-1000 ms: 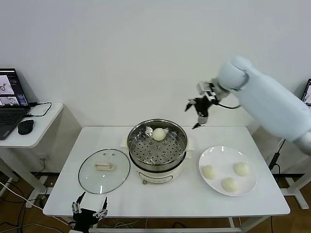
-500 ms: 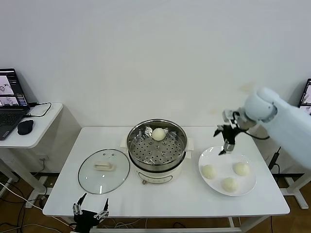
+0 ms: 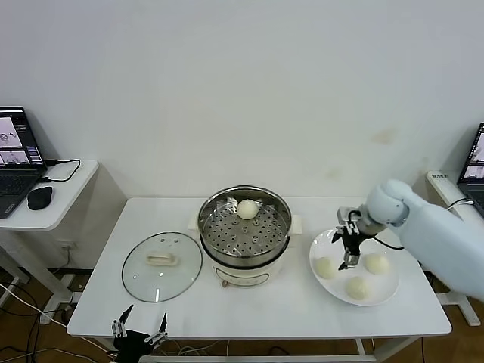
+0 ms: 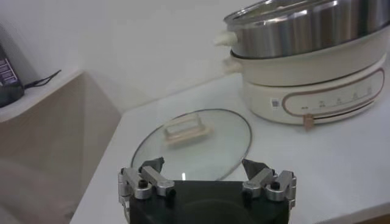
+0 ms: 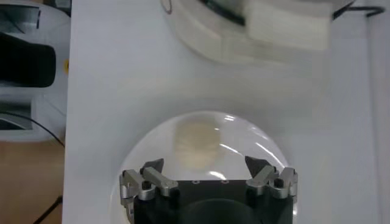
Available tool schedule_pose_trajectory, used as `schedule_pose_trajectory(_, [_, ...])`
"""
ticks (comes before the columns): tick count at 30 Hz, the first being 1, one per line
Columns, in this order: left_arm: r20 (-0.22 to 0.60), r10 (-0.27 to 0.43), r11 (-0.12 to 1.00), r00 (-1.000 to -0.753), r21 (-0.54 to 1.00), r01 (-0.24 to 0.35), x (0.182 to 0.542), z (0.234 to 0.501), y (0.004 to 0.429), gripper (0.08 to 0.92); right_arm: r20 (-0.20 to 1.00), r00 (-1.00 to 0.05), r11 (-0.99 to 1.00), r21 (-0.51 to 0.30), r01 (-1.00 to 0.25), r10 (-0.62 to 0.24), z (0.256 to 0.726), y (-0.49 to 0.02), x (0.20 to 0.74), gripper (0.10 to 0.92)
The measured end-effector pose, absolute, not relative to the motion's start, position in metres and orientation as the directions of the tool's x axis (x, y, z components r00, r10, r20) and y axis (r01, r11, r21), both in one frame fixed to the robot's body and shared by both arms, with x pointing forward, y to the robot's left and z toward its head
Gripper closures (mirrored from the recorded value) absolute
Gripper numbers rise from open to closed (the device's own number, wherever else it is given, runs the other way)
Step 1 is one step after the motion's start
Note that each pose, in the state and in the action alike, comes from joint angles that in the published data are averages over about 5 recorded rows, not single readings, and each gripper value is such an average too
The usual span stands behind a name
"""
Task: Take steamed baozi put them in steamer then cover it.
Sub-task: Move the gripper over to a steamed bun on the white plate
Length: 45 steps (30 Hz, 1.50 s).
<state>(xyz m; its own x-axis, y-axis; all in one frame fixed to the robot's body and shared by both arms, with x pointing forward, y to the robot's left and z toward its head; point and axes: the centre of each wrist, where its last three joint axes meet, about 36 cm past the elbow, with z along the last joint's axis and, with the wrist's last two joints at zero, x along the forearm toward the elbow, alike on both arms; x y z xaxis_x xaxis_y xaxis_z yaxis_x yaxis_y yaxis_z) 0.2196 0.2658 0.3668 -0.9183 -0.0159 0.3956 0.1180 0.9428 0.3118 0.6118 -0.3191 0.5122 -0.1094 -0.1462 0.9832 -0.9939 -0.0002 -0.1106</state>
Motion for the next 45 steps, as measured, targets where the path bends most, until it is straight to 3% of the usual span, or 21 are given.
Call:
schedule_pose_trajectory(32, [0.417,-0.023,0.946,-0.909,0.303,0.115,0.218,0.358,0.263,0.177,0.985,-0.13,-0.025,-0.134,-0.991,-0.115,0.452,-0.306,0.626,0.2])
schedule_pose_trajectory(45, [0.411,-0.02,0.947,-0.911,0.3,0.114,0.221,0.358,0.262,0.177,0.984,-0.125,-0.002,-0.126,-0.992,-0.126,0.455,-0.312,0.628,0.437])
